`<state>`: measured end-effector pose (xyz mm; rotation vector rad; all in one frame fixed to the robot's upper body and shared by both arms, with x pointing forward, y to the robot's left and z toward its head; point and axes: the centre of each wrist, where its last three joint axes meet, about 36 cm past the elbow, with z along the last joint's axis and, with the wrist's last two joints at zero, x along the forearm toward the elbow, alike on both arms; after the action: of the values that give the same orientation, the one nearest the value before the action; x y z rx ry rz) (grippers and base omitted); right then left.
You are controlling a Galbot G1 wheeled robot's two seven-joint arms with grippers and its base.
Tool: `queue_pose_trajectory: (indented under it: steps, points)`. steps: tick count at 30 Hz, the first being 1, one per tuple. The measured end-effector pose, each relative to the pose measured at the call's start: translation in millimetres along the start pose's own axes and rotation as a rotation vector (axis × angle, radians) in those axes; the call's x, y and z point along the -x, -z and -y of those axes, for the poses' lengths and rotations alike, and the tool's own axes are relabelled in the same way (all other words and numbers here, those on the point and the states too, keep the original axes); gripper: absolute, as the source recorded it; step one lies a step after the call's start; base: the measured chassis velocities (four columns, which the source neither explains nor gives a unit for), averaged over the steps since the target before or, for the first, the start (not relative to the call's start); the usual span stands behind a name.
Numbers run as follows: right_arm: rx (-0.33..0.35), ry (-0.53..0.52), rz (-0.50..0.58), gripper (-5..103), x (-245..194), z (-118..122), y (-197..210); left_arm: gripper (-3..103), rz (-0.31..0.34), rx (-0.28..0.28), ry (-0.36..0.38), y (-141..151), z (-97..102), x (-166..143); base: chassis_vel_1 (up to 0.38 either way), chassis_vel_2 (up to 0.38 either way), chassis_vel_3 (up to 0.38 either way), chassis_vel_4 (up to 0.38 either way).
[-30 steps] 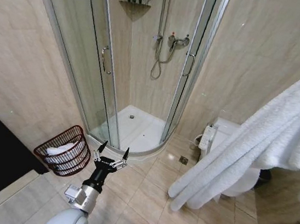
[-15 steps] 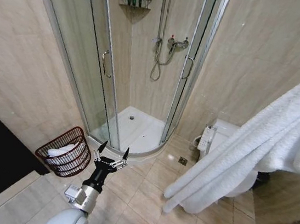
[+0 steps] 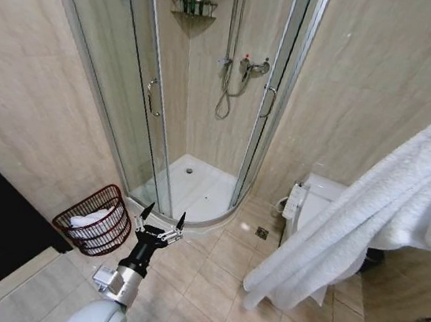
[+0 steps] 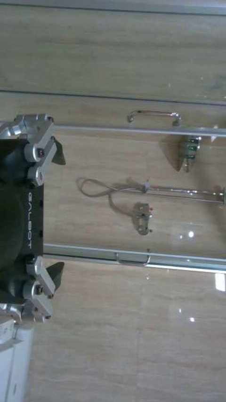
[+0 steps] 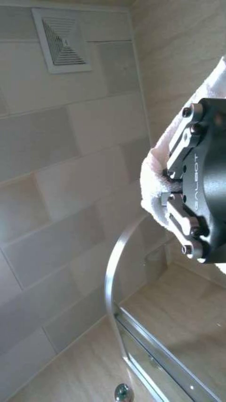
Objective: Discard the used towel into the hamper.
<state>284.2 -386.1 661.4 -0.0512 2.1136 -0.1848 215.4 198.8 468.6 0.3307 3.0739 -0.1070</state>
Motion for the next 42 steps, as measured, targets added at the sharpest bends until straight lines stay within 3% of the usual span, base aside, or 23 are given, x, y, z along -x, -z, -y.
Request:
queue_pose_trajectory:
  steps: [17,42]
  points:
    - [0.033,0.012,-0.003,8,-1,-11,-8,100,0.000,0.000,0.000,0,0.0,0,0.000,0.000,0.000,0.000]
    - [0.028,0.038,-0.006,8,-2,-20,-16,100,0.000,0.000,0.000,0,0.0,0,0.000,0.000,0.000,0.000]
